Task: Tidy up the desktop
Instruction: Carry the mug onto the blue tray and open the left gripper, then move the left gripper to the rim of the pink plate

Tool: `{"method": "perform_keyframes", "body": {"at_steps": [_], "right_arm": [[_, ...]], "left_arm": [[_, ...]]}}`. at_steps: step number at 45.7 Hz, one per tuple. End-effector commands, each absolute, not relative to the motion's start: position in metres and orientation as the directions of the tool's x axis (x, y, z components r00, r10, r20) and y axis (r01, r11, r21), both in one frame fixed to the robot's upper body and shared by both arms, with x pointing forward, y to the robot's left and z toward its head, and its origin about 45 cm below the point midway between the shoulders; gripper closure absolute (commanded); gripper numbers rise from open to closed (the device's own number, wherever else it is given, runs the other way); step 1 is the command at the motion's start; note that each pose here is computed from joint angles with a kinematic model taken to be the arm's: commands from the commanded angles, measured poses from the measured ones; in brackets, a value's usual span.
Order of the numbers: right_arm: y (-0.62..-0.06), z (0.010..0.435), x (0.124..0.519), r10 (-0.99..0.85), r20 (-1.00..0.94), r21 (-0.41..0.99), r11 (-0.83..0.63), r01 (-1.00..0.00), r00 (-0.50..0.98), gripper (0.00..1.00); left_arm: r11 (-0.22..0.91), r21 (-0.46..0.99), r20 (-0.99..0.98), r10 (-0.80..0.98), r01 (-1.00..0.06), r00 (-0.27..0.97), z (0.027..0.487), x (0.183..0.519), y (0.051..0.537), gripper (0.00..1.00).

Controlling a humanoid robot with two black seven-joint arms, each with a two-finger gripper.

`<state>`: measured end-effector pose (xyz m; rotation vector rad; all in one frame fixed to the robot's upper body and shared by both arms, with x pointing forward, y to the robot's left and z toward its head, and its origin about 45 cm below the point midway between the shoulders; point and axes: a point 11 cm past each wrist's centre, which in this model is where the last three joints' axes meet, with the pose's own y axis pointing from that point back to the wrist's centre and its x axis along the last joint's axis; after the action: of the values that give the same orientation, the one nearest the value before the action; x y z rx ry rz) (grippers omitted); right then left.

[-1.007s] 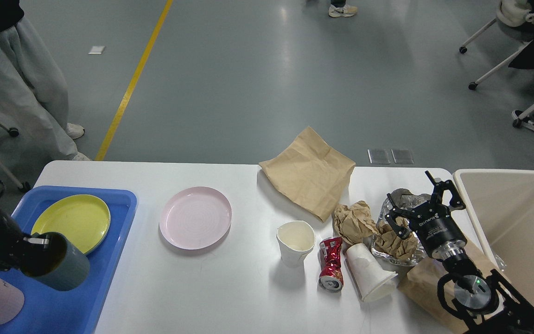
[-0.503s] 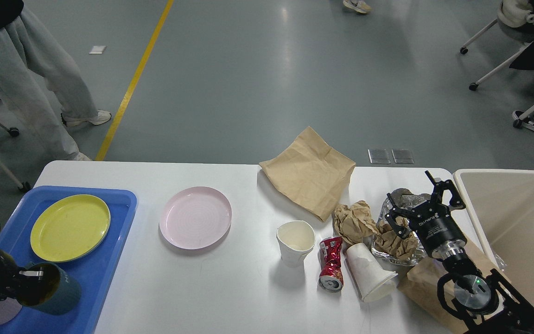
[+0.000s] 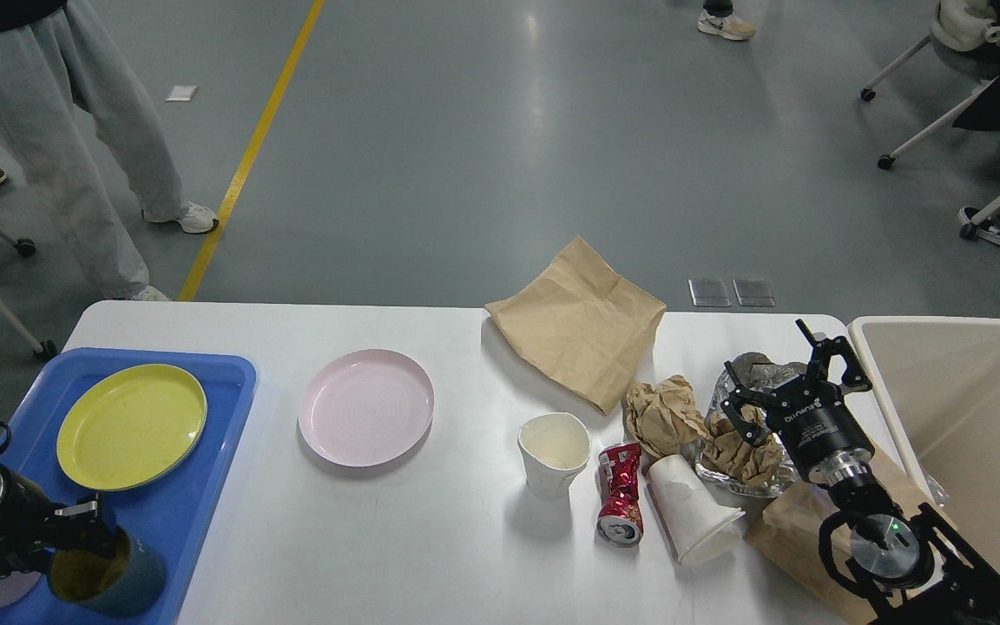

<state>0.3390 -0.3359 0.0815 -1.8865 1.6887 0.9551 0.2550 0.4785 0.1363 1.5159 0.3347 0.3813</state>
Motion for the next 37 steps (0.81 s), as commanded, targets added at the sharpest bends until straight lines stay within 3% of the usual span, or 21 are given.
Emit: {"method": "perform_keyframes", "body": {"at_steps": [1,17,22,29,37], "right_arm": [[-0.336,0.082,0.339,-0.681,-0.732,0.126,-0.164,-0.978,0.020,0.00],[-0.335,0.081,0.339,-0.680,-0.733,0.126,-0.165,-0.978,0.020,0.00],[-0.335,0.081,0.339,-0.680,-0.733,0.126,-0.165,-0.978,0.020,0.00],[-0.335,0.081,0.339,-0.680,-0.733,0.126,-0.165,-0.978,0.020,0.00],[-0.335,0.081,0.339,-0.680,-0.733,0.126,-0.165,-0.978,0.020,0.00]], "left_arm": [[0.025,0.999,0.010,0.455,-0.024,0.891,0.137,0.255,0.477,0.07],[0.054,0.996,-0.082,0.437,0.064,0.896,0.157,0.255,0.474,0.07],[0.059,0.992,-0.126,0.399,0.111,0.908,0.189,0.269,0.458,0.07],[0.062,0.995,-0.101,0.437,0.082,0.894,0.270,0.297,0.438,0.07],[-0.036,0.998,-0.043,0.338,0.059,0.940,0.340,0.316,0.379,0.07]]}}
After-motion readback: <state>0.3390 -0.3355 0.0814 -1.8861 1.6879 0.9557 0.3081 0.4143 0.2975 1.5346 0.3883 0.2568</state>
